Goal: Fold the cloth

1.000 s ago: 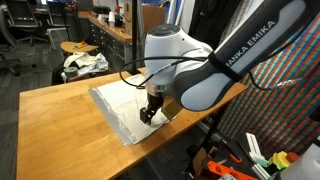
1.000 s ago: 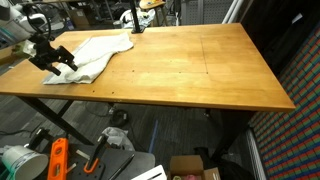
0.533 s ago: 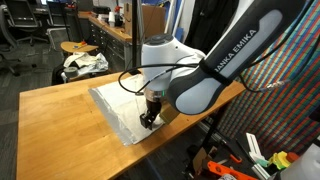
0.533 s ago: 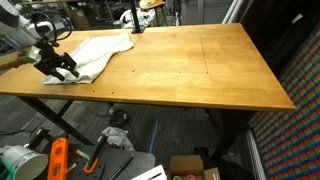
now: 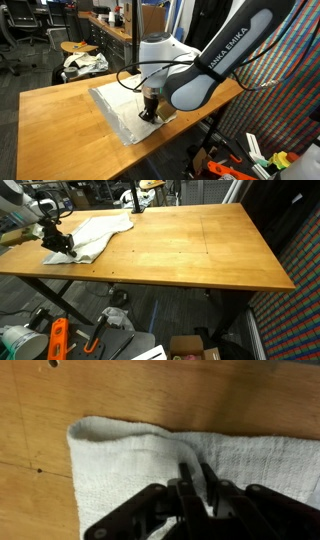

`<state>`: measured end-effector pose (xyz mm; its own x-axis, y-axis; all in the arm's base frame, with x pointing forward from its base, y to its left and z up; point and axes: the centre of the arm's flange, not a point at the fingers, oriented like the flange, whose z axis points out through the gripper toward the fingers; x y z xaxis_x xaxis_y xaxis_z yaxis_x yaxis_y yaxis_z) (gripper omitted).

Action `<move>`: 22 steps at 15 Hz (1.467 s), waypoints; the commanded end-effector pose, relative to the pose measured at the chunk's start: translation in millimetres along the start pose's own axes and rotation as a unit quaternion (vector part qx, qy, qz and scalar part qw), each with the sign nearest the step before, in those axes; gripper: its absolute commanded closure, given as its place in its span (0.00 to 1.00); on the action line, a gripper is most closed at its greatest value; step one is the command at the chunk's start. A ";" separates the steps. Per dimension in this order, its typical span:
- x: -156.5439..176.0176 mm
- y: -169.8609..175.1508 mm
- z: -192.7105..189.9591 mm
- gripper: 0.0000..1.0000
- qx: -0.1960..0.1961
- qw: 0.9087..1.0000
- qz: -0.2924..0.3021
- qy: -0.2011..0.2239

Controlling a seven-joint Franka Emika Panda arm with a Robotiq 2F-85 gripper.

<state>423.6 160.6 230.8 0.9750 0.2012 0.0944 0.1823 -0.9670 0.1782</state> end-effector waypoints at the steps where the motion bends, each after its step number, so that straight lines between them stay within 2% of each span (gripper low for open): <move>1: 10.4 5.5 -3.3 1.00 0.002 1.000 0.009 0.011; 11: -0.4 -5.0 -44.1 0.98 0.022 0.999 0.013 0.047; 22: -27.0 -34.3 -43.7 0.98 0.028 0.998 -0.016 0.062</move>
<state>399.8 189.8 258.1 0.9567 0.2322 0.1758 0.2097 -0.9680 0.1376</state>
